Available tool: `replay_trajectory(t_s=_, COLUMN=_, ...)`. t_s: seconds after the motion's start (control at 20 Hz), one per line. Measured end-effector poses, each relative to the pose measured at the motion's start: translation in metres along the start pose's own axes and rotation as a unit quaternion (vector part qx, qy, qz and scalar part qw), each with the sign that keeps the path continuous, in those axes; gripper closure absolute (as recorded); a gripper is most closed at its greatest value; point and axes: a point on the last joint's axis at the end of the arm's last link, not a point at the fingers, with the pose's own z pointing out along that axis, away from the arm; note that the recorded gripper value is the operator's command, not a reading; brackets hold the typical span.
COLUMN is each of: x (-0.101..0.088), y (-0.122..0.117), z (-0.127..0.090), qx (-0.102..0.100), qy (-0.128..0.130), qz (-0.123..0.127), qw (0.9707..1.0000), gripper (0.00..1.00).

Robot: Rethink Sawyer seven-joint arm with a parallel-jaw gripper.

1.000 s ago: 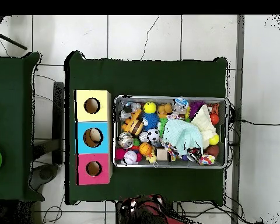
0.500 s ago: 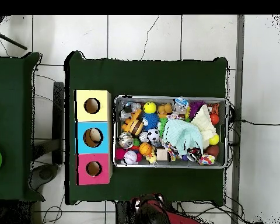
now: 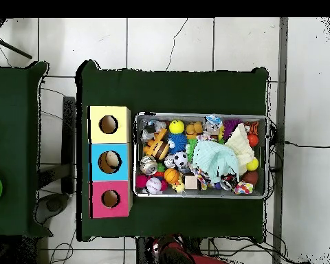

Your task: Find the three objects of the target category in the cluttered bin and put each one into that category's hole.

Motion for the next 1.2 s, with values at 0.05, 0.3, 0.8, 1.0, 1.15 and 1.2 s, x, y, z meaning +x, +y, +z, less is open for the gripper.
replay_trajectory(t_s=0.05, x=0.005, y=0.006, z=0.006, qx=-0.012, qy=0.007, qz=-0.003, qw=0.9999, gripper=1.0)
replay_trajectory(t_s=0.3, x=0.02, y=0.022, z=0.018, qx=-0.044, qy=0.028, qz=-0.013, qw=0.9986, gripper=1.0)
replay_trajectory(t_s=0.8, x=0.031, y=0.034, z=0.02, qx=-0.061, qy=0.039, qz=-0.022, qw=0.9971, gripper=1.0)
replay_trajectory(t_s=1.0, x=0.028, y=0.035, z=0.009, qx=-0.052, qy=0.029, qz=-0.028, qw=0.9979, gripper=1.0)
replay_trajectory(t_s=1.15, x=0.016, y=0.03, z=-0.015, qx=-0.029, qy=0.013, qz=-0.04, qw=0.9987, gripper=1.0)
replay_trajectory(t_s=1.2, x=0.012, y=0.028, z=-0.023, qx=-0.021, qy=0.011, qz=-0.04, qw=0.9989, gripper=1.0)
